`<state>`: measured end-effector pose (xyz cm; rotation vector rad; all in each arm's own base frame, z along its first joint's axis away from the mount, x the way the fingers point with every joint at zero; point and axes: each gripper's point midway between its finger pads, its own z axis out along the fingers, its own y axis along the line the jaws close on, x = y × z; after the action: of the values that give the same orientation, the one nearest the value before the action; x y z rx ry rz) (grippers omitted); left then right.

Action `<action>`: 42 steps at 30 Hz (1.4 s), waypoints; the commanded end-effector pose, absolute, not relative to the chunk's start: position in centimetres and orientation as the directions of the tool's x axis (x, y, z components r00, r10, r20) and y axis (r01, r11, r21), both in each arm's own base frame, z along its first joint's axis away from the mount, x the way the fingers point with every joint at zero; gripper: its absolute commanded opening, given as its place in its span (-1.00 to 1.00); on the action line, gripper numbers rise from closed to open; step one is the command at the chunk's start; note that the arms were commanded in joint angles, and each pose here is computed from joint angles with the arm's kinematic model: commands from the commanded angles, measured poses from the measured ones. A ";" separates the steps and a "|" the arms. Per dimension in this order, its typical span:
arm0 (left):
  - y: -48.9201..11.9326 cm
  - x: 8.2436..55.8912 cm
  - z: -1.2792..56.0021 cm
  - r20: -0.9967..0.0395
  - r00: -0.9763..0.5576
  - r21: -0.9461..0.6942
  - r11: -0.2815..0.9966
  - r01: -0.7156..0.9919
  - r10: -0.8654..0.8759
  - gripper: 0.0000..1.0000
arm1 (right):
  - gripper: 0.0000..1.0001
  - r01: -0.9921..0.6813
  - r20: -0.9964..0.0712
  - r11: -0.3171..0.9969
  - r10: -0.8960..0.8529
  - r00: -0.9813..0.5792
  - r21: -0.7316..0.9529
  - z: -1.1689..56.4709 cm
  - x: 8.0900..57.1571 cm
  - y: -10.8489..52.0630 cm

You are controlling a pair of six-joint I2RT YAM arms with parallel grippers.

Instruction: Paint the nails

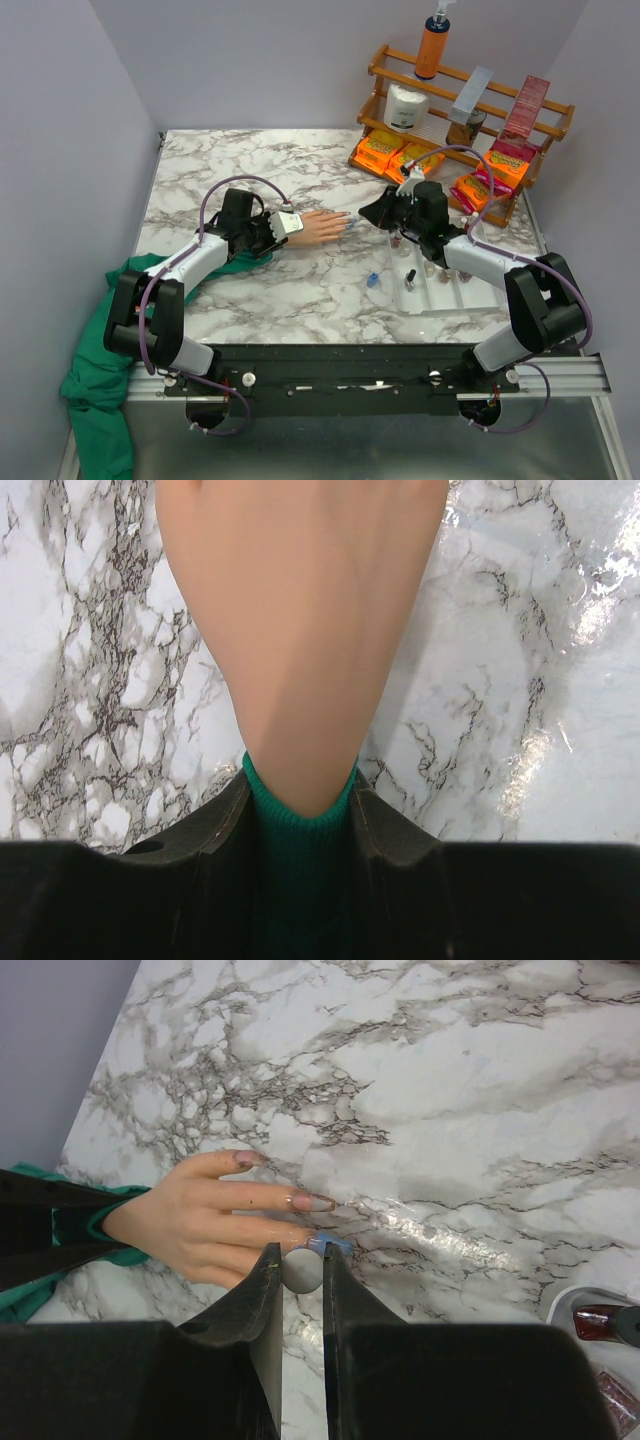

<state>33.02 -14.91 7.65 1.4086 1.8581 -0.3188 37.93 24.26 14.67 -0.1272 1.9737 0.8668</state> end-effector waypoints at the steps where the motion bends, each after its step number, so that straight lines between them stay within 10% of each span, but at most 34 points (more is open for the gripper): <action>1: -16.2 33.4 9.2 -0.744 -0.066 0.229 0.348 0.909 0.664 -1.00 | -0.99 -0.398 -0.802 0.760 0.258 -0.539 0.513 14.7 38.6 24.0; 42: -16.1 33.4 9.3 -0.742 -0.064 0.233 0.346 0.909 0.668 -1.00 | -0.99 -0.353 -0.826 0.815 0.245 -0.507 0.459 15.1 38.1 21.8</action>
<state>32.83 -14.86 7.53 1.4114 1.8661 -0.3238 38.07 22.62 14.33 -0.0839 1.9929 0.7705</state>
